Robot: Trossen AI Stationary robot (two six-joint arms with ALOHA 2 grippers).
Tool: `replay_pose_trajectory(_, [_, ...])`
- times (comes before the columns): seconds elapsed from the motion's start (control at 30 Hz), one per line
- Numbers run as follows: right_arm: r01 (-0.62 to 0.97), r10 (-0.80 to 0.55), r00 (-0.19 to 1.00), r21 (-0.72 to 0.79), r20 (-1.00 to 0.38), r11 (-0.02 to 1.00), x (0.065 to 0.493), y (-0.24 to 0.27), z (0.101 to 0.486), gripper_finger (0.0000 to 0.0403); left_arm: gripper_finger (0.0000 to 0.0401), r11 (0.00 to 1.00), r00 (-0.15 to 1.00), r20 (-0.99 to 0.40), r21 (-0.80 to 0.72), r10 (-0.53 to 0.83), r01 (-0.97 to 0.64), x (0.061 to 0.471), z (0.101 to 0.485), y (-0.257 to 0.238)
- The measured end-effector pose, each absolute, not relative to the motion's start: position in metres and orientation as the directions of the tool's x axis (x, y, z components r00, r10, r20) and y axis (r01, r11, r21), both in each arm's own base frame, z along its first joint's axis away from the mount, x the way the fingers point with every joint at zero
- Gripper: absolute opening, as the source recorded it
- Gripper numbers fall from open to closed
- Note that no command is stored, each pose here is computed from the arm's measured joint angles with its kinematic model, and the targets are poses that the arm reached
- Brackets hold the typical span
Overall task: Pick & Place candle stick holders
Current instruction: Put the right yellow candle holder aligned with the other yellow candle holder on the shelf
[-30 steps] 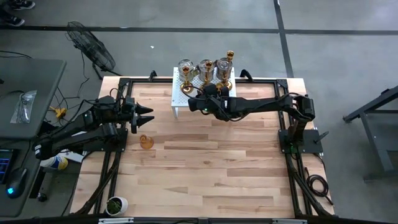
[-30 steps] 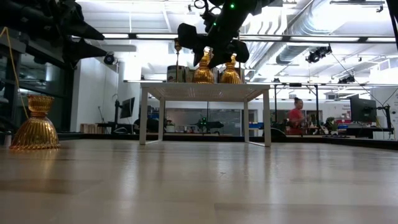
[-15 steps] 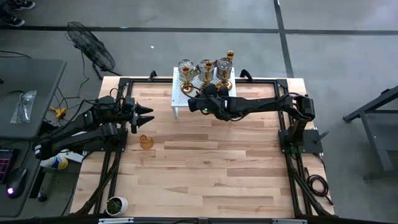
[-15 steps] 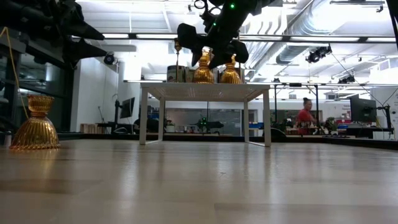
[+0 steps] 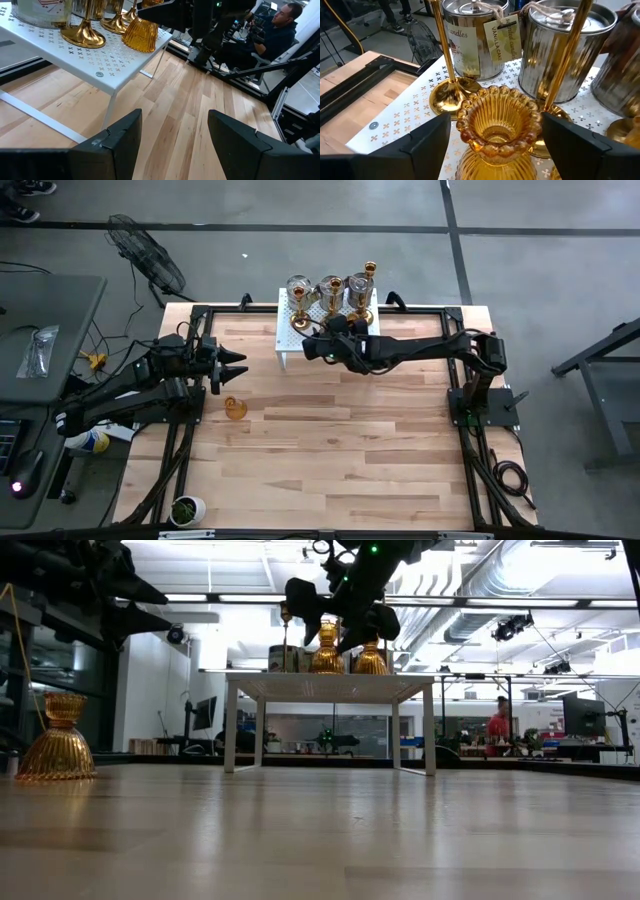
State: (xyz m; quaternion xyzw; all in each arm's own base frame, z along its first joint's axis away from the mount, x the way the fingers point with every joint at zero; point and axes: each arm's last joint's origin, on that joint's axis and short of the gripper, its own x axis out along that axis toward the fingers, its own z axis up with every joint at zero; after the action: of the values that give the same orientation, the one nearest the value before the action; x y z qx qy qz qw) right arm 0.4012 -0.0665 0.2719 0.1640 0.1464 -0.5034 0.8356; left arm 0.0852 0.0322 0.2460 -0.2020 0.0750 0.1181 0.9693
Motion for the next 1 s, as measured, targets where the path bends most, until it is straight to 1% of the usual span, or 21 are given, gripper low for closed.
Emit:
replay_pose_trajectory(0.17, [0.889,-0.798,0.453,0.132,-0.398,0.439,0.398,-0.066,0.279,0.0294,0.0223,0.890,0.961,-0.193,-0.374,0.199,-0.259,0.085,0.246,0.032])
replay_pose_trajectory(0.27, [0.887,-0.797,0.454,0.115,-0.399,0.448,0.398,-0.066,0.279,0.0294,0.0223,0.890,0.961,-0.193,-0.374,0.199,-0.259,0.085,0.246,0.032])
replay_pose_trajectory(0.73, [0.876,-0.797,0.479,0.138,-0.367,0.463,0.401,-0.066,0.283,0.0294,0.0223,0.891,0.961,-0.193,-0.374,0.198,-0.259,0.085,0.246,0.032])
replay_pose_trajectory(1.0, [0.869,-0.801,0.489,0.119,-0.345,0.480,0.403,-0.067,0.286,0.0294,0.0223,0.890,0.961,-0.193,-0.374,0.199,-0.259,0.085,0.246,0.032])
